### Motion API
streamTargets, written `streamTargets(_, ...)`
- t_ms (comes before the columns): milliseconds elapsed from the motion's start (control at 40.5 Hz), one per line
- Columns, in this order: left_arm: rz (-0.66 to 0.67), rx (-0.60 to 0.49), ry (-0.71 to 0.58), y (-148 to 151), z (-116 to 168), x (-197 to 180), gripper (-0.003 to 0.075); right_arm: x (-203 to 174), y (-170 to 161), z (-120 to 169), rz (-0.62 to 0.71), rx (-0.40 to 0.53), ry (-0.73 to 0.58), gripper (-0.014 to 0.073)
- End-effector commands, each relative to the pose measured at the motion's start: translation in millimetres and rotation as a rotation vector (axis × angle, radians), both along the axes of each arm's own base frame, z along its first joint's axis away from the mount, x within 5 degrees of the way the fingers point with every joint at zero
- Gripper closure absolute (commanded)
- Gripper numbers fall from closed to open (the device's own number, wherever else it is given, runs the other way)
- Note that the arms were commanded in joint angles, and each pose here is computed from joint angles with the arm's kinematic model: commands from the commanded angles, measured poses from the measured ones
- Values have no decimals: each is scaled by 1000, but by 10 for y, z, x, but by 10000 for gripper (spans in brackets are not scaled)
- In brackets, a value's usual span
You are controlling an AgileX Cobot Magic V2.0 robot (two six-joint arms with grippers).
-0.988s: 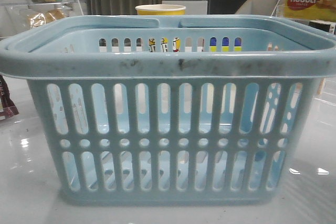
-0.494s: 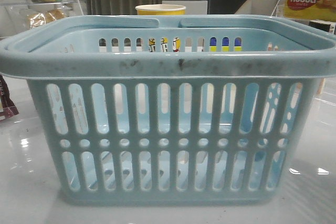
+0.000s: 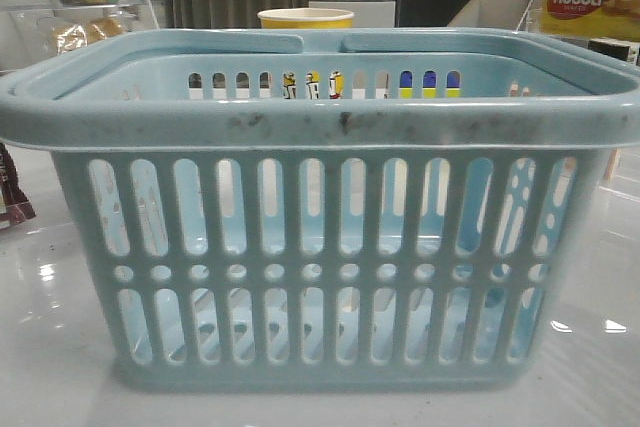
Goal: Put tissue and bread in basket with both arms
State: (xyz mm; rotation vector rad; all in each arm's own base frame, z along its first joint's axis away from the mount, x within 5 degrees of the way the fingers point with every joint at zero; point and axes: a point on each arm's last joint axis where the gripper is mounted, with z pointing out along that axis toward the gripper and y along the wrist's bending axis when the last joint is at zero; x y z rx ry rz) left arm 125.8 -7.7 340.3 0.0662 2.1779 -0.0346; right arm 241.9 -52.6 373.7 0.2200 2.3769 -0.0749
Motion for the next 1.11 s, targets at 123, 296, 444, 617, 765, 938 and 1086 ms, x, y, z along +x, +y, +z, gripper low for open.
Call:
streamTargets(123, -3, -5, -86, -6, 134, 40, 214, 527, -162, 94, -11, -20, -41, 66)
streamTargets(296, -3, -5, -86, -6, 134, 40, 214, 887, -268, -67, -11, -35, 8, 66)
streamTargets(444, -3, -5, -86, -6, 134, 40, 214, 1154, -336, -253, -11, -30, 51, 66)
streamTargets(617, -3, -5, -86, -6, 134, 40, 214, 1346, -409, -437, -9, -61, 82, 66)
streamTargets(765, -3, -5, -86, -6, 134, 40, 214, 1441, -465, -572, -9, -88, 96, 66)
streamTargets(938, -3, -5, -86, -6, 134, 40, 214, 1529, -515, -635, -16, -95, 53, 66)
streamTargets(1086, -3, -5, -86, -6, 134, 40, 214, 1588, -540, -698, -21, -93, 35, 66)
